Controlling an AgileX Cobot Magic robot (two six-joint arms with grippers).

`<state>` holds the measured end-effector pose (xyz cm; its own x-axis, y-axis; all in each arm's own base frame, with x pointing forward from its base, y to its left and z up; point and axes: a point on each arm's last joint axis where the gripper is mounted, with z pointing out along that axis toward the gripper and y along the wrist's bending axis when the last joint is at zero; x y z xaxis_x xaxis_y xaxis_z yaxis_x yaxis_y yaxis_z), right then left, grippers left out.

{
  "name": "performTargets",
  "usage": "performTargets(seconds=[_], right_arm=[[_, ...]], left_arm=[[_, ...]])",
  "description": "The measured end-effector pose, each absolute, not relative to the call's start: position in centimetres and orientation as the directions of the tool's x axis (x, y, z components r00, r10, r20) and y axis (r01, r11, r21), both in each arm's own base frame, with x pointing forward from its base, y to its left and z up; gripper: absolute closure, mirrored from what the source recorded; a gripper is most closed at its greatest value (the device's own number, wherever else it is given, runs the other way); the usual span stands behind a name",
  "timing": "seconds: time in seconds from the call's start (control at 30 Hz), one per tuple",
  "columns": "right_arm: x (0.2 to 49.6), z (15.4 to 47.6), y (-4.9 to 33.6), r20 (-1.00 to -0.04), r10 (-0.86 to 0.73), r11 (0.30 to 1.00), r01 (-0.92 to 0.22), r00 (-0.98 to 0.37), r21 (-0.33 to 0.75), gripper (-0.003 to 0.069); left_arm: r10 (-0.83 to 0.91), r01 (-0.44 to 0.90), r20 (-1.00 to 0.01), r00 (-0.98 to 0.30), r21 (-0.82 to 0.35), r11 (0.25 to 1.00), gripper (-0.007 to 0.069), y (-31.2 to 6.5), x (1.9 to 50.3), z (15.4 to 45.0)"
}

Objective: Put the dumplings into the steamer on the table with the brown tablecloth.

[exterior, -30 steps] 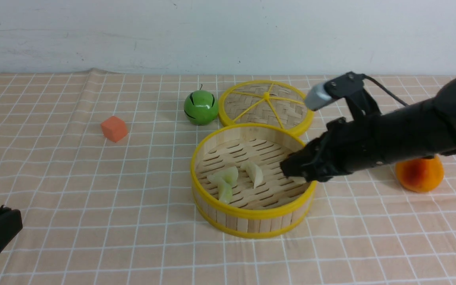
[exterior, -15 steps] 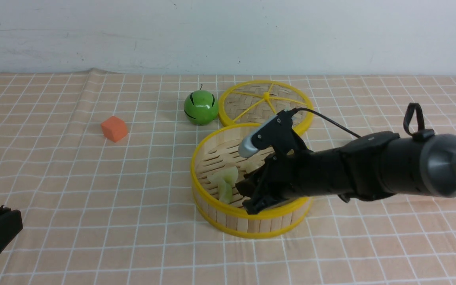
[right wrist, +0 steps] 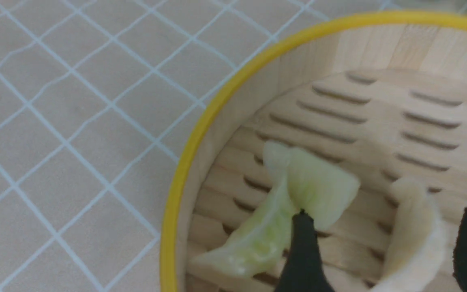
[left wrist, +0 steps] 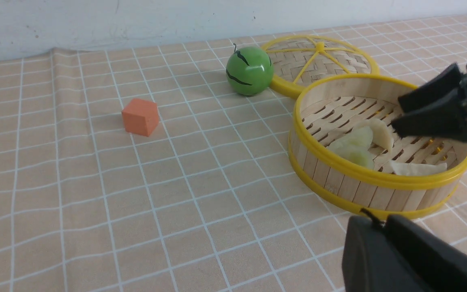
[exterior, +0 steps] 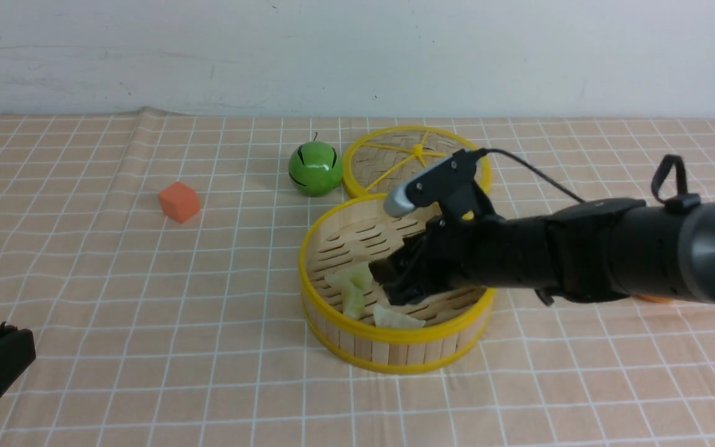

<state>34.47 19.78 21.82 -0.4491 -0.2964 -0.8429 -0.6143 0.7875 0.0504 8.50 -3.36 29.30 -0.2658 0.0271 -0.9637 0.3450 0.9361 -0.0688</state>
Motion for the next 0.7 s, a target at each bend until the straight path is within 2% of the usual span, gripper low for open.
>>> performTargets(seconds=[0.03,0.07,0.17,0.2,0.23,0.3,0.37,0.43,0.5,0.57,0.6,0.7], right_arm=[[34.4,22.1,19.7,-0.847,-0.294,0.789,-0.612,-0.443,0.047,0.0200],[33.7,25.5,19.1,-0.888,-0.260,0.801,-0.599,-0.380,0.022,0.0232],[31.4,31.5,17.8,-0.949,-0.175,0.810,-0.586,-0.264,0.014,0.0330],[30.2,33.4,17.3,-0.964,-0.137,0.809,-0.588,-0.228,0.024,0.0379],[30.0,33.7,17.1,-0.967,-0.130,0.808,-0.589,-0.221,0.026,0.0389],[26.5,37.0,15.9,-0.986,-0.054,0.771,-0.634,-0.155,0.058,0.0535],[24.3,37.3,15.7,-0.988,-0.057,0.714,-0.698,-0.144,0.061,0.0629],[22.3,36.5,15.8,-0.981,-0.106,0.625,-0.778,-0.162,0.061,0.0673],[20.9,35.1,16.1,-0.961,-0.175,0.530,-0.843,-0.216,0.093,0.0678],[19.4,33.2,16.3,-0.908,-0.262,0.433,-0.881,-0.326,0.191,0.0678],[18.4,32.0,16.3,-0.844,-0.344,0.382,-0.882,-0.412,0.275,0.0678],[17.0,30.3,15.7,-0.700,-0.512,0.343,-0.866,-0.498,0.365,0.0677]], left_arm=[[0.027,0.345,-0.964,-0.266,-0.069,0.936,0.0579,-3.4,8.5,29.3],[0.027,0.345,-0.964,-0.265,-0.069,0.936,0.0577,-3.4,8.5,29.3],[0.026,0.347,-0.965,-0.262,-0.069,0.935,0.0577,-3.4,8.5,29.3],[0.026,0.347,-0.965,-0.262,-0.069,0.935,0.0576,-3.4,8.5,29.3],[0.026,0.347,-0.965,-0.262,-0.069,0.935,0.0575,-3.4,8.5,29.3],[0.026,0.347,-0.965,-0.262,-0.069,0.935,0.0574,-3.4,8.5,29.3],[0.025,0.347,-0.965,-0.261,-0.069,0.935,0.0571,-3.4,8.5,29.4],[0.025,0.347,-0.965,-0.261,-0.069,0.935,0.0569,-3.4,8.5,29.4],[0.025,0.347,-0.965,-0.260,-0.070,0.935,0.0569,-3.4,8.5,29.4],[0.025,0.348,-0.965,-0.260,-0.070,0.935,0.0569,-3.4,8.5,29.4],[0.025,0.348,-0.965,-0.260,-0.070,0.935,0.0568,-3.4,8.5,29.4],[0.025,0.348,-0.965,-0.259,-0.070,0.935,0.0568,-3.4,8.5,29.4]])
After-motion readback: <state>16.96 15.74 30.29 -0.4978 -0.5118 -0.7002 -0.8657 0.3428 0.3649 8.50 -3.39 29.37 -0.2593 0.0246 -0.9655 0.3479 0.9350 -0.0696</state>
